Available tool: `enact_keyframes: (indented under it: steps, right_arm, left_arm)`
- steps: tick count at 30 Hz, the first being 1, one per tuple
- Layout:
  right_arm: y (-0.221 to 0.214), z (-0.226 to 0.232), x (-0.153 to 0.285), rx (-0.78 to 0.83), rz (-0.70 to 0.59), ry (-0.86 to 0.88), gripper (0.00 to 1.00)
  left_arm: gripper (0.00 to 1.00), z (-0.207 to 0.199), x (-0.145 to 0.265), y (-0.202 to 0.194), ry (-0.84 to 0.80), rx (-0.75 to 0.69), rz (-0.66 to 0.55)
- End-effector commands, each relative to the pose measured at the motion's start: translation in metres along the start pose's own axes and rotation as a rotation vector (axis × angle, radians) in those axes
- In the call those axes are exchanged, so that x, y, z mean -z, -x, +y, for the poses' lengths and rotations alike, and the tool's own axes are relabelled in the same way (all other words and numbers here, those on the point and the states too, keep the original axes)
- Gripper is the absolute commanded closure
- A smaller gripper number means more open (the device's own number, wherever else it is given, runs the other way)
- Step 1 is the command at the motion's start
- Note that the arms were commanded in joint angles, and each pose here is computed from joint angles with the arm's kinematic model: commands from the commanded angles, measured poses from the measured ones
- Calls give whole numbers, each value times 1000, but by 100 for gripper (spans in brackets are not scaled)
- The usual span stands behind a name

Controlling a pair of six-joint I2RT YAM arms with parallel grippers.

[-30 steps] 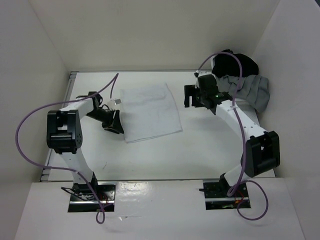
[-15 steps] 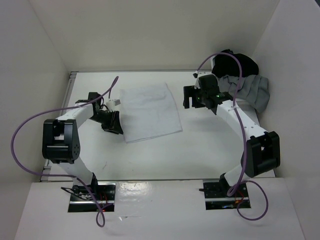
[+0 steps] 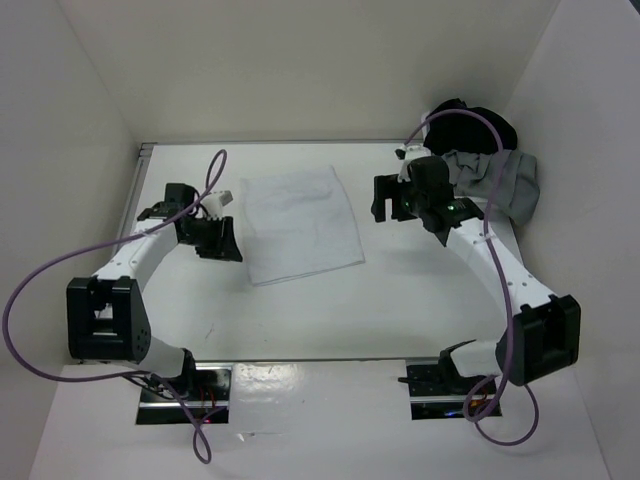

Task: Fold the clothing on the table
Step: Flatten the skirt out, then fold the skirt

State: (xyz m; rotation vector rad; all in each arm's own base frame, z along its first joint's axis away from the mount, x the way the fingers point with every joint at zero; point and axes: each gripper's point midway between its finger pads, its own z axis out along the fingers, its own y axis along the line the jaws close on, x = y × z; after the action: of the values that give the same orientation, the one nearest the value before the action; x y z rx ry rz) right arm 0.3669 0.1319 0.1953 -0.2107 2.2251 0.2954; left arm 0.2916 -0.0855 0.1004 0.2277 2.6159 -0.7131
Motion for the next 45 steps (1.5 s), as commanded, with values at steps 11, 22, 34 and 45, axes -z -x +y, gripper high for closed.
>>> enact_keyframes:
  steps: [11, 22, 34, 45]
  right_arm:
    - [26, -7, -36, 55, -26, -28, 6]
    - [37, 0, -116, 76, 58, 23, 6]
    - [34, 8, -138, 88, 81, 59, 6]
    - [29, 18, -132, 101, 93, 96, 6]
  left_arm:
    - [46, 38, -37, 85, 37, 76, -60]
    - [40, 67, -54, 172, -5, 70, -186]
    - [45, 118, -94, 205, 76, 74, -192]
    - [48, 118, -114, 220, 89, 52, -185]
